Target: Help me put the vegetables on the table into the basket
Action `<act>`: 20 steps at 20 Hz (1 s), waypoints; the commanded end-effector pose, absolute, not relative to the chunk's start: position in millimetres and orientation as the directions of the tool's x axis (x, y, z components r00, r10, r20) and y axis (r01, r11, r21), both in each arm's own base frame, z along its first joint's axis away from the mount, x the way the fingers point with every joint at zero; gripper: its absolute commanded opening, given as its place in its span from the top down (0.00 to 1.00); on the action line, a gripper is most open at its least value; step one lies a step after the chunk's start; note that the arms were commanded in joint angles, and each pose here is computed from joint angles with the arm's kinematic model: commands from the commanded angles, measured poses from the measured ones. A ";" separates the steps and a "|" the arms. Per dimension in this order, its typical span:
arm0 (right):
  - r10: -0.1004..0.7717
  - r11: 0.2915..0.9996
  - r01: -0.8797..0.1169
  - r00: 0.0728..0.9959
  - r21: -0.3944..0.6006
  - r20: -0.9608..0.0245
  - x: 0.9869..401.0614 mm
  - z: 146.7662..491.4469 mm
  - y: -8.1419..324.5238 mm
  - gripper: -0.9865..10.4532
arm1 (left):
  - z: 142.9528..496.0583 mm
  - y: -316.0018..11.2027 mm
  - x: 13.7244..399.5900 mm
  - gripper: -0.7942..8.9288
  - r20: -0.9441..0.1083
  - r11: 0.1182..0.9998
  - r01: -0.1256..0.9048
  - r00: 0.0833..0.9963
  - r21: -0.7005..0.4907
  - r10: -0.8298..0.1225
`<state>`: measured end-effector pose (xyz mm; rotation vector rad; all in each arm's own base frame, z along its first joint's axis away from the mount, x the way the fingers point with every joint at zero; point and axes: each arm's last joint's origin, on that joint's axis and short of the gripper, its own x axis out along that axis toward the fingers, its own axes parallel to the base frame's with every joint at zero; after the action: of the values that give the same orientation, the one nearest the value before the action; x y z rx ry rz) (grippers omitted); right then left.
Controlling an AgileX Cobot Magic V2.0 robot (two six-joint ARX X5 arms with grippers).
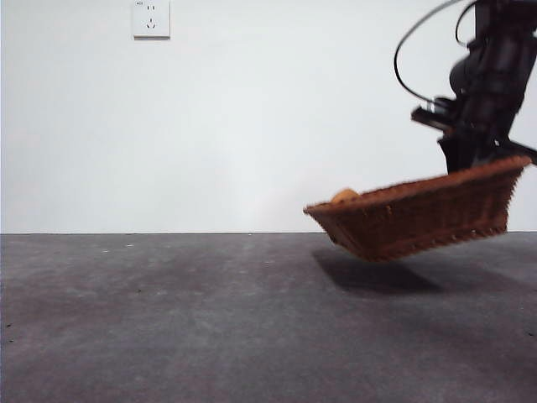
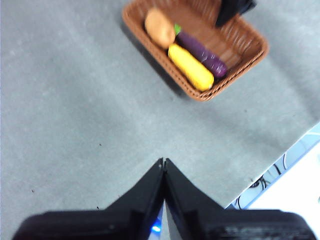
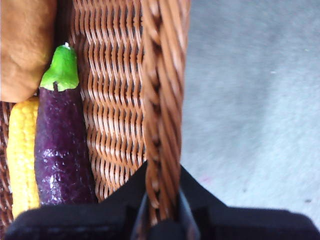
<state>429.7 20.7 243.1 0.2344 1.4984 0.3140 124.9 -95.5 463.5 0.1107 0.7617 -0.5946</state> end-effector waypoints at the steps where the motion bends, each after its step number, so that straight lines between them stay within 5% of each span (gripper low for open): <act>1: 0.391 0.917 -0.097 0.033 0.387 -0.920 438.6 225.1 21.8 0.92 | 465.9 -90.0 117.3 0.93 -0.658 0.832 0.541 0.584 -0.121 -0.475; 12: 0.394 0.916 -0.077 -0.015 0.394 -0.919 455.5 176.4 22.8 0.92 | 467.8 -86.9 112.7 0.93 -0.647 0.827 0.548 0.586 -0.127 -0.488; 13: 0.382 0.921 -0.075 -0.014 0.382 -0.924 455.6 176.1 22.5 0.88 | 467.8 -86.9 112.7 0.93 -0.647 0.827 0.548 0.587 -0.126 -0.488; 16: 0.371 0.927 -0.046 -0.031 0.372 -0.928 453.9 176.1 22.1 0.37 | 467.8 -87.0 112.8 0.93 -0.647 0.827 0.548 0.586 -0.126 -0.488; 20: 0.293 0.955 -0.040 -0.015 0.293 -0.956 447.4 194.8 19.7 0.36 | 467.8 -86.9 112.9 0.93 -0.647 0.823 0.556 0.587 -0.115 -0.487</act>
<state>448.5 18.2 191.3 0.1945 1.5729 0.2649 112.5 -86.3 469.1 0.0955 0.7217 -0.6050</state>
